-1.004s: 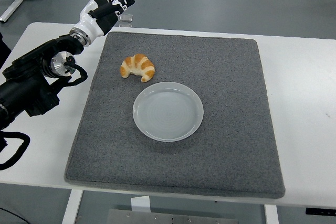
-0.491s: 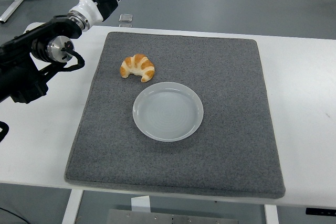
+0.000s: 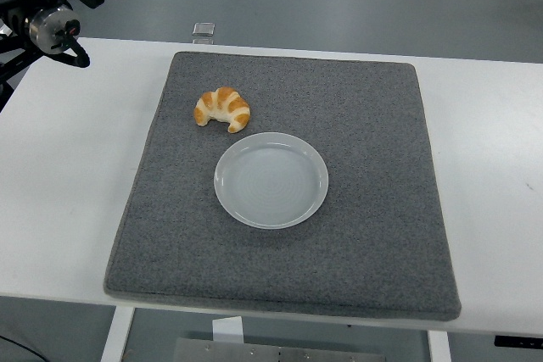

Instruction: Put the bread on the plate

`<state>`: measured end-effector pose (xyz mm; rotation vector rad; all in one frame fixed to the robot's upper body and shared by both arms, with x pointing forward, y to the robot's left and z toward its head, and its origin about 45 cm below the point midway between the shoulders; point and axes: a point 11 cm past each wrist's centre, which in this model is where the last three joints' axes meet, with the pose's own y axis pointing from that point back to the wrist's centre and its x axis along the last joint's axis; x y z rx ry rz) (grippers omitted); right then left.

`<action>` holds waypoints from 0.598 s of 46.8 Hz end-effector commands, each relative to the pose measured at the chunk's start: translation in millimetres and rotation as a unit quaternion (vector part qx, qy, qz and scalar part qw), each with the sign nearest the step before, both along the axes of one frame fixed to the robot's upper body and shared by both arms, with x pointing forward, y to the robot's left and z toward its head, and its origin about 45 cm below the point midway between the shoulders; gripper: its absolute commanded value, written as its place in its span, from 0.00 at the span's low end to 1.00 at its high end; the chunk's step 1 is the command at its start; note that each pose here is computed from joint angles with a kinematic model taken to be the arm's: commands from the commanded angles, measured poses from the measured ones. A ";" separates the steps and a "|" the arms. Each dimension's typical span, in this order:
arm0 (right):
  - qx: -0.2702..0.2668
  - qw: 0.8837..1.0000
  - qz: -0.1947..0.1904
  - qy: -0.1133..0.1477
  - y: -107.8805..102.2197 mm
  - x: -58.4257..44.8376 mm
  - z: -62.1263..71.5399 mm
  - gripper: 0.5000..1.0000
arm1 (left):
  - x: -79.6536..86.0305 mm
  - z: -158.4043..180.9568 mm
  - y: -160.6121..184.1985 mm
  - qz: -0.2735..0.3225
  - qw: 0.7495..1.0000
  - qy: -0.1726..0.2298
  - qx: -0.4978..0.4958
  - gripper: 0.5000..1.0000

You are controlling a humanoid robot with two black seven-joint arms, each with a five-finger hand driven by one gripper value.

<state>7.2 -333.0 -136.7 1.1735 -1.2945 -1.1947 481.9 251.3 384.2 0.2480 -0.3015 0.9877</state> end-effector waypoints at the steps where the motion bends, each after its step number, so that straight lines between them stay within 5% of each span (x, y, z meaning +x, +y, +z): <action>1: 0.000 1.000 0.000 0.000 0.0 0.0 0.0 0.91 | -10.6 -14.2 2.4 -0.018 0.998 -0.005 0.066 0.98; 14: 0.000 1.000 0.000 0.000 0.0 0.0 0.0 0.90 | -34.0 -71.4 20.1 -0.043 0.976 -0.030 0.209 0.98; 28: -0.001 1.000 0.000 0.000 -0.2 0.0 0.0 0.90 | -41.5 -107.3 19.0 -0.040 0.975 -0.046 0.214 0.98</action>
